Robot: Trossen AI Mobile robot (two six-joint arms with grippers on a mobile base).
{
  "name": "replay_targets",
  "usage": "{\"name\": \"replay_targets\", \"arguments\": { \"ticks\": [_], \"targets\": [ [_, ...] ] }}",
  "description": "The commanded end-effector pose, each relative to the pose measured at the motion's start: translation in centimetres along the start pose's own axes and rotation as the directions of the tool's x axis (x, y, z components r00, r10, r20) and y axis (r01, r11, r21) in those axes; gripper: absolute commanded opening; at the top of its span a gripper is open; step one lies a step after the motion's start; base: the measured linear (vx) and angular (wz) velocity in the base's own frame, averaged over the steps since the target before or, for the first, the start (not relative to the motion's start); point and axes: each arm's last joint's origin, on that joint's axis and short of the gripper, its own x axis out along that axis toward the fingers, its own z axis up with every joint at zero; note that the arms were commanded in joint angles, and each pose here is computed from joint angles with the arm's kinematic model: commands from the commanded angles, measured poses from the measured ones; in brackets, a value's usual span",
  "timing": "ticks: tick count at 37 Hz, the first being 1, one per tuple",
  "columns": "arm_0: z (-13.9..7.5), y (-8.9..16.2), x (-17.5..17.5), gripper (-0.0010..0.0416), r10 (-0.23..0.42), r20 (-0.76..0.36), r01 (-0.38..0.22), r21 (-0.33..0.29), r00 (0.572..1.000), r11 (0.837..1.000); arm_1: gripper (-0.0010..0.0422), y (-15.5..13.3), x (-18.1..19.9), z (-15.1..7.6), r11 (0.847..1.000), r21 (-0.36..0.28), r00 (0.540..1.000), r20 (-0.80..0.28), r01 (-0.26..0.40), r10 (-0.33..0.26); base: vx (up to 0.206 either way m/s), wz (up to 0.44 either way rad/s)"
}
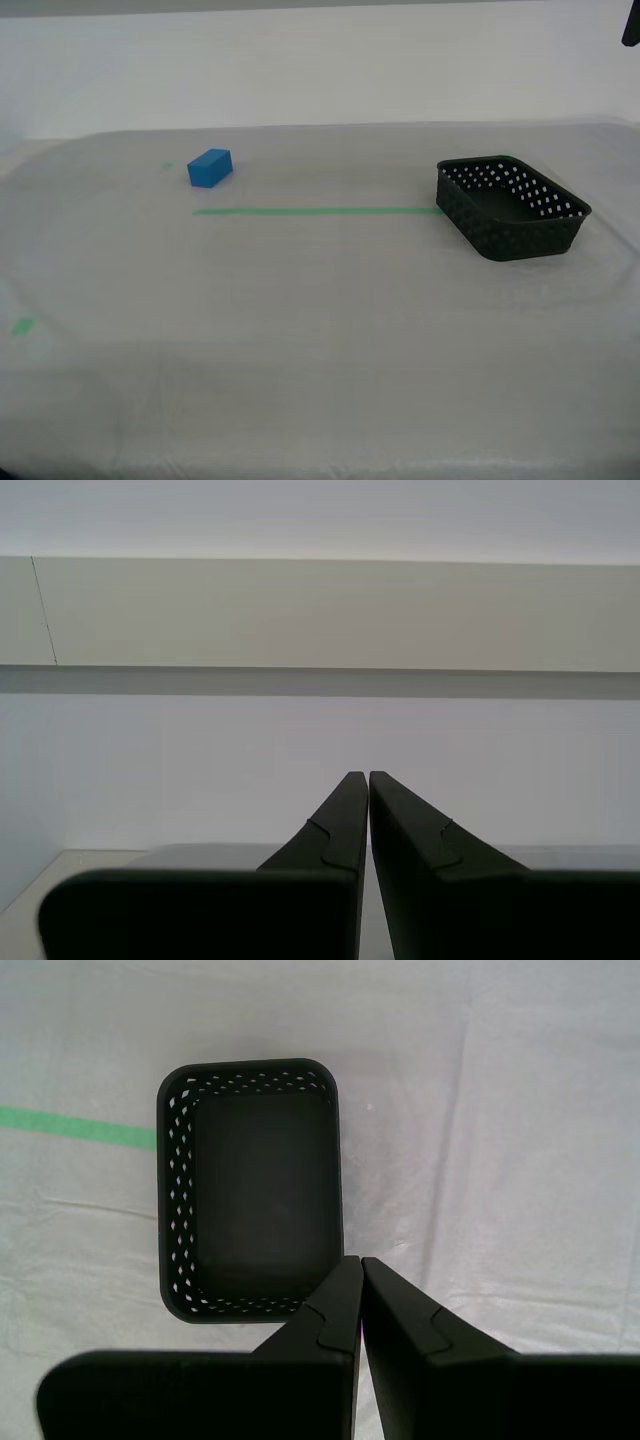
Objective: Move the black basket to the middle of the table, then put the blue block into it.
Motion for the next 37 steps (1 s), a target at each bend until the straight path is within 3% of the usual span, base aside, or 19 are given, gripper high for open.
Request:
{"name": "replay_targets", "arguments": {
  "ticks": [1,13,16,26,37],
  "targets": [
    [0.00,0.04,-0.05,0.0003,0.003,0.001,-0.003,0.000,1.000,1.000,0.0000,-0.01,0.00,0.07,1.000,0.001,1.000,0.006,0.000,0.000,0.000,0.000],
    [0.01,0.08,-0.04,0.0004,-0.017,-0.002,0.017,0.013,1.000,1.000,0.0000,-0.01,0.00,0.07,1.000,0.001,1.000,0.006,0.000,0.000,0.000,0.000],
    [0.00,0.12,-0.04,0.0023,-0.017,-0.003,0.017,0.012,1.000,1.000,0.0000,0.00,0.00,0.07,1.000,0.001,1.000,0.006,0.000,0.000,0.000,0.000],
    [0.00,0.07,-0.04,0.0158,-0.050,-0.006,0.050,0.007,0.999,0.999,0.0000,0.00,0.00,0.07,1.000,0.001,1.000,0.006,0.000,0.000,0.000,0.000],
    [0.05,0.37,-0.01,0.0351,-0.047,-0.003,0.047,-0.019,0.999,0.999,0.0000,-0.01,0.00,0.07,1.000,0.001,1.000,0.006,0.000,0.000,0.000,0.000]
  ]
}}
